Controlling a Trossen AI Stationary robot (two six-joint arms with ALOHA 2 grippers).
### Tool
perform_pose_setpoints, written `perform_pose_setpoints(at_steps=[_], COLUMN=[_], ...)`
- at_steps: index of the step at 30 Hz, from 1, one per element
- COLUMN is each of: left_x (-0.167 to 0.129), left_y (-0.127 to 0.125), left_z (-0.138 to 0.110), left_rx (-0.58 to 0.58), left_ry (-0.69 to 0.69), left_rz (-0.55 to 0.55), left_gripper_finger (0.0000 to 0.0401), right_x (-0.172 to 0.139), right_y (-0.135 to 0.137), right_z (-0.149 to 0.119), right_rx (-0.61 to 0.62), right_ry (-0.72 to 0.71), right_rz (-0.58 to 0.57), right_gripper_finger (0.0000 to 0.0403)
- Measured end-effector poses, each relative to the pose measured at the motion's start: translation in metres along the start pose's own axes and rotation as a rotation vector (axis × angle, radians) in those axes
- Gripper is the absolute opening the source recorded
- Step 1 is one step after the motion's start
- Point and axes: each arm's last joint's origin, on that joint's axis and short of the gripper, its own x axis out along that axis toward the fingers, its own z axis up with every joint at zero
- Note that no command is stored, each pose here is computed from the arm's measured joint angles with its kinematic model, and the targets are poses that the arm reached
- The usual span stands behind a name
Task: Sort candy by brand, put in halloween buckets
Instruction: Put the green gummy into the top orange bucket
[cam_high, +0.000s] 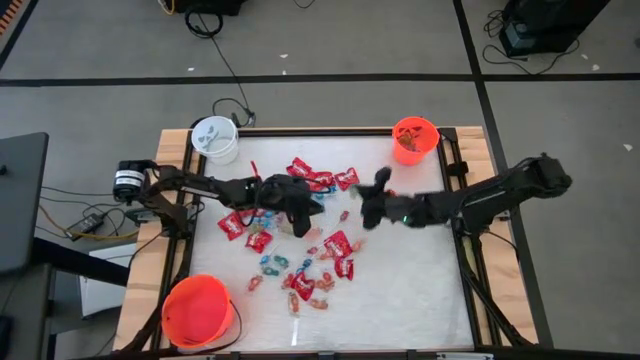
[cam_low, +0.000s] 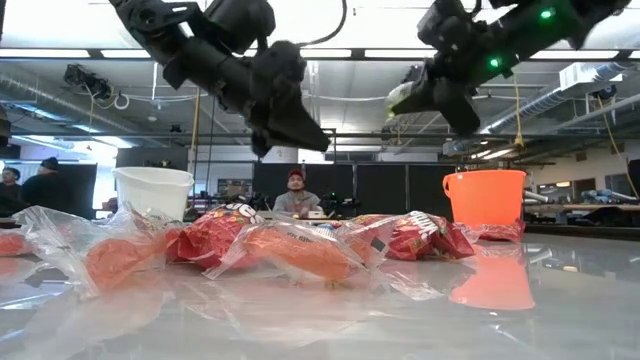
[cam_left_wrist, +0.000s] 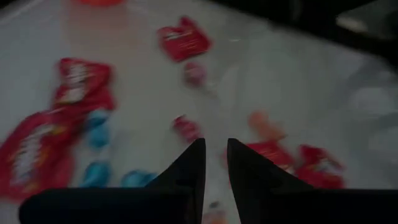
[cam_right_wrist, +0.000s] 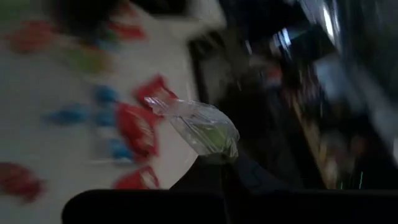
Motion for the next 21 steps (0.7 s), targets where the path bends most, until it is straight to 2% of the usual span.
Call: perform_pose_setpoints(at_steps=[6,14,17,21], left_x=[0.000,-0.001,-0.001,-0.002], left_y=[0.003,0.000,0.002,-0.003], left_z=[-0.006,-0.013,-0.015,-0.017], left_rx=[0.005,0.044,0.055,0.092], left_ry=[0.052,0.089,0.104,0.103], left_rz=[0.079,0.145,0.215,0.208], left_gripper_finger=[0.0074,0.0074,0.0074,0.0074], right_x=[0.014,0.040,0.051,0.064], right_y=[-0.070,-0.152,-0.173,-0.178], right_z=[-0.024,-0.068,-0.095,-0.135], right_rx=[0.275,0.529,0.653,0.784], right_ry=[0.272,0.654,0.722,0.823], right_rz=[-0.053,-0.103,-0.109,-0.031], right_gripper_finger=[0.0002,0.0003,0.0004,0.0005])
